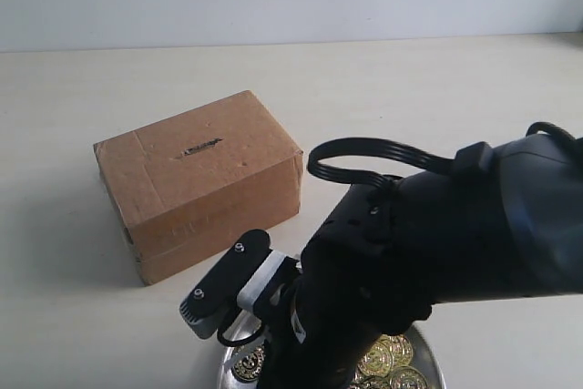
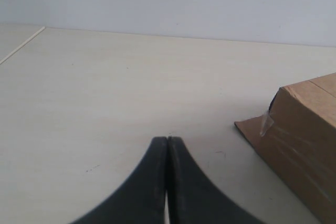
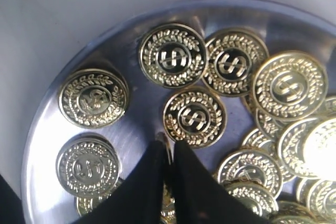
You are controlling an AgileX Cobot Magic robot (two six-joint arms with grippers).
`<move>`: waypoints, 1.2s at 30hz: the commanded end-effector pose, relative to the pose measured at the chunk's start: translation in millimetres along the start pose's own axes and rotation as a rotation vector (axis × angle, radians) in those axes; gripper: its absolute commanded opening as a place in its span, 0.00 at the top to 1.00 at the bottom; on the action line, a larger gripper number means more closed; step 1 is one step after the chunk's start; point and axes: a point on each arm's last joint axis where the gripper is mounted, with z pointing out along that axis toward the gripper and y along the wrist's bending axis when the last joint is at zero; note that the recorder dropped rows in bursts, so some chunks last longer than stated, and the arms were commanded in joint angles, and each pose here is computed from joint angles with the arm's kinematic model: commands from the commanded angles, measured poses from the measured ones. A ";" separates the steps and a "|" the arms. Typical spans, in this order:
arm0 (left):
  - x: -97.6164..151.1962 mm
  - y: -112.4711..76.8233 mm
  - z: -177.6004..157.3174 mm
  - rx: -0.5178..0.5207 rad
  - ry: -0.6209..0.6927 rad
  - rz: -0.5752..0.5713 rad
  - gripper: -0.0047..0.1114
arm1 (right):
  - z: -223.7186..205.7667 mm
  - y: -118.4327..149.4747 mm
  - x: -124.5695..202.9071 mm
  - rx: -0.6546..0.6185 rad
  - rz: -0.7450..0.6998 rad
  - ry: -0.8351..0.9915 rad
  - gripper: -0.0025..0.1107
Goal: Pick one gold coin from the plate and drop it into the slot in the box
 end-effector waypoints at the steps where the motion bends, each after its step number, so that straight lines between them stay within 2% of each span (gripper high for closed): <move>1: -0.8 0.0 -0.4 -0.001 -0.012 -0.010 0.96 | -0.6 -0.7 2.5 0.008 -0.023 0.007 0.73; 3: -0.8 0.0 -0.4 -0.001 -0.012 -0.010 0.96 | -0.6 -0.7 2.5 0.008 -0.023 0.007 0.53; 5: -0.8 0.0 -0.4 -0.001 -0.012 -0.010 0.96 | -0.6 -0.9 2.5 0.010 -0.027 0.007 0.49; 10: -0.8 0.0 -0.4 -0.001 -0.012 -0.010 0.96 | -0.8 -6.4 1.8 0.070 -0.095 0.003 0.49; 18: -0.8 0.0 -0.4 -0.001 -0.012 -0.010 0.96 | -0.9 -5.7 -3.0 0.066 -0.101 -0.050 0.49; 23: -0.8 0.0 -0.4 -0.001 -0.012 -0.010 0.96 | -0.3 -6.2 -1.6 0.072 -0.237 -0.028 0.49; 29: -0.8 0.0 -0.4 -0.001 -0.012 -0.010 0.96 | -0.3 -6.4 -0.5 0.072 -0.246 -0.016 0.49; 33: -0.8 0.0 -0.4 -0.001 -0.012 -0.010 0.96 | -0.2 -4.9 -0.9 0.070 -0.351 -0.018 0.49; 36: -0.8 0.0 -0.4 -0.001 -0.012 -0.010 0.96 | 0.8 6.6 -0.4 0.063 -0.396 -0.036 0.49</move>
